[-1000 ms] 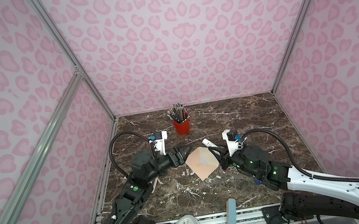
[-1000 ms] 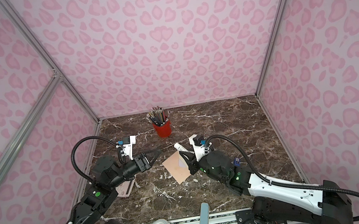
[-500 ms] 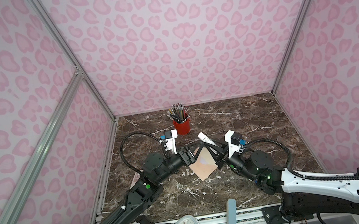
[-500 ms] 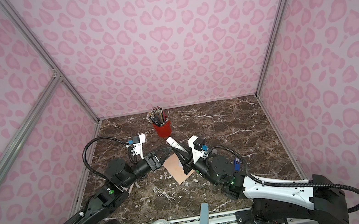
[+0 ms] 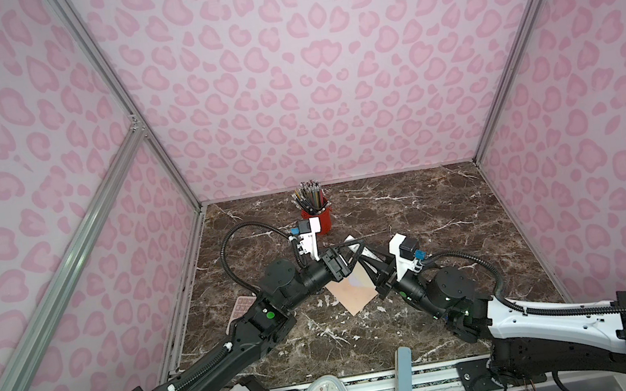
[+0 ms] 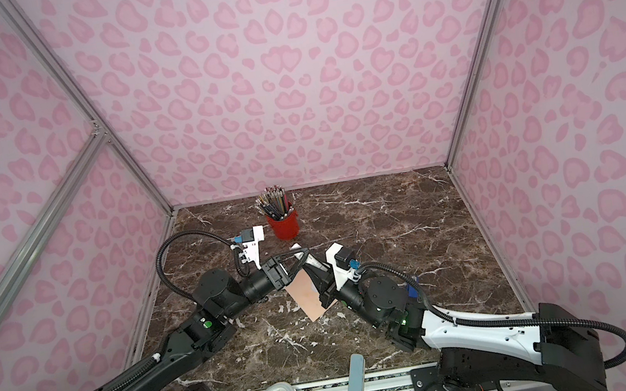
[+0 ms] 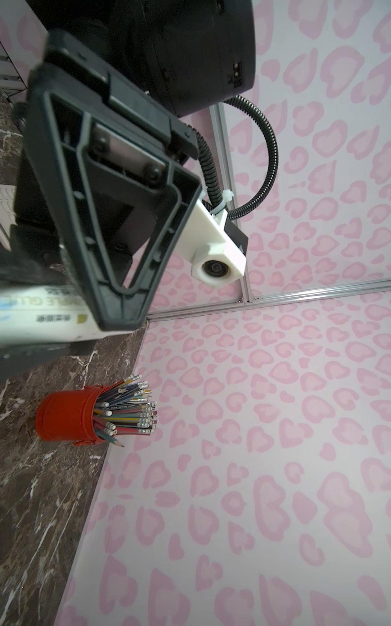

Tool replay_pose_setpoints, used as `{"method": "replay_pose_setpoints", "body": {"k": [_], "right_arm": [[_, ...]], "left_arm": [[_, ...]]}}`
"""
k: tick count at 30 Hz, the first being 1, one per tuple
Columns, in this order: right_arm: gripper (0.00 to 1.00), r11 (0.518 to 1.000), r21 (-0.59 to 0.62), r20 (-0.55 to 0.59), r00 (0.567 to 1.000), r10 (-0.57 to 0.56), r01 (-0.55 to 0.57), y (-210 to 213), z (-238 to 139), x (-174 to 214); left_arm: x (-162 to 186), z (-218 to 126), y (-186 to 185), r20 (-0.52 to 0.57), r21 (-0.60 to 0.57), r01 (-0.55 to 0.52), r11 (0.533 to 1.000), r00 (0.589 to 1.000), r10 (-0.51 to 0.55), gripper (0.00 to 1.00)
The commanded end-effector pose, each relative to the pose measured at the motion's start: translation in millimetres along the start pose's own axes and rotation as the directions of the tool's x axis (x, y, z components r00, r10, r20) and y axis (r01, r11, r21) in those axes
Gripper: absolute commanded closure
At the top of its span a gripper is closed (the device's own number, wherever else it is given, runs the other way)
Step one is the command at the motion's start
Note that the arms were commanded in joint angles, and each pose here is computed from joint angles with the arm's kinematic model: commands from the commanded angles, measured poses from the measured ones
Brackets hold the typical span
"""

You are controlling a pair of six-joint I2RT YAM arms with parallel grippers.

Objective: Place the letter into the envelope and seal it
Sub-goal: 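Pass the white glue stick from the right gripper into the left gripper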

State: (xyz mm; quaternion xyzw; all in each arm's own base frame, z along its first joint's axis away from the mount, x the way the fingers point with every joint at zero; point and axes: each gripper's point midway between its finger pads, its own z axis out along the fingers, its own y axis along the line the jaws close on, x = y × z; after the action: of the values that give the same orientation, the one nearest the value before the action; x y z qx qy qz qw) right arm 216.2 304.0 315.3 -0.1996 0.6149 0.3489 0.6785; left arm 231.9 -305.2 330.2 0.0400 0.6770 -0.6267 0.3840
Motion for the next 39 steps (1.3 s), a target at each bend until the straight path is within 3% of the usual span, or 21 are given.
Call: {"method": "replay_pose_setpoints", "body": {"k": [1,5,9,13,17,22,30,34,37,39], "right_arm": [[0.99,1.0,-0.019,0.043,0.999,-0.019,0.02,4.0,-1.1,-8.1],[0.87,0.999,-0.026,0.024,0.999,-0.043,0.044,4.5,-2.8,-2.4],[0.73,0.998,-0.04,-0.005,0.998,-0.058,0.058,5.2,-6.6,4.4],[0.62,0.997,-0.049,-0.059,0.996,-0.06,0.057,3.6,-14.0,17.5],[0.58,0.998,-0.04,-0.115,0.992,-0.06,0.056,-1.2,-22.0,31.8],[0.66,0.998,-0.025,-0.127,0.99,-0.058,0.056,-5.9,-27.7,34.6],[0.91,0.998,-0.024,-0.144,0.988,-0.057,0.054,-5.4,-25.9,35.6],[0.92,1.0,-0.013,-0.132,0.991,-0.016,0.014,-6.2,-23.5,35.6],[0.92,1.0,-0.001,-0.115,0.993,0.023,-0.024,-6.9,-21.3,32.9],[0.92,0.999,-0.004,-0.113,0.993,0.033,-0.033,-5.6,-19.5,32.4]], "left_arm": [[-7.8,2.9,-13.9,0.018,0.044,-0.02,0.999,1.0,0.019,0.56],[-7.8,5.0,-14.8,0.007,0.037,-0.027,0.999,1.0,0.027,0.74],[-9.6,4.0,-13.4,0.006,0.009,-0.045,0.999,0.999,0.044,0.83],[-11.6,2.7,-11.9,0.004,-0.02,-0.068,0.998,0.998,0.068,0.89],[-10.8,1.7,-7.5,-0.004,-0.049,-0.084,0.995,0.996,0.084,0.9],[-6.0,4.8,-1.0,-0.032,-0.071,-0.095,0.993,0.995,0.093,0.9],[5.8,10.2,13.5,-0.082,-0.1,-0.086,0.991,0.994,0.078,0.82],[10.8,12.6,18.8,-0.091,-0.1,-0.074,0.992,0.994,0.065,0.65],[12.5,13.8,18.9,-0.094,-0.093,-0.077,0.993,0.993,0.069,0.65],[13.1,14.7,19.1,-0.096,-0.092,-0.079,0.993,0.993,0.07,0.7]]}}
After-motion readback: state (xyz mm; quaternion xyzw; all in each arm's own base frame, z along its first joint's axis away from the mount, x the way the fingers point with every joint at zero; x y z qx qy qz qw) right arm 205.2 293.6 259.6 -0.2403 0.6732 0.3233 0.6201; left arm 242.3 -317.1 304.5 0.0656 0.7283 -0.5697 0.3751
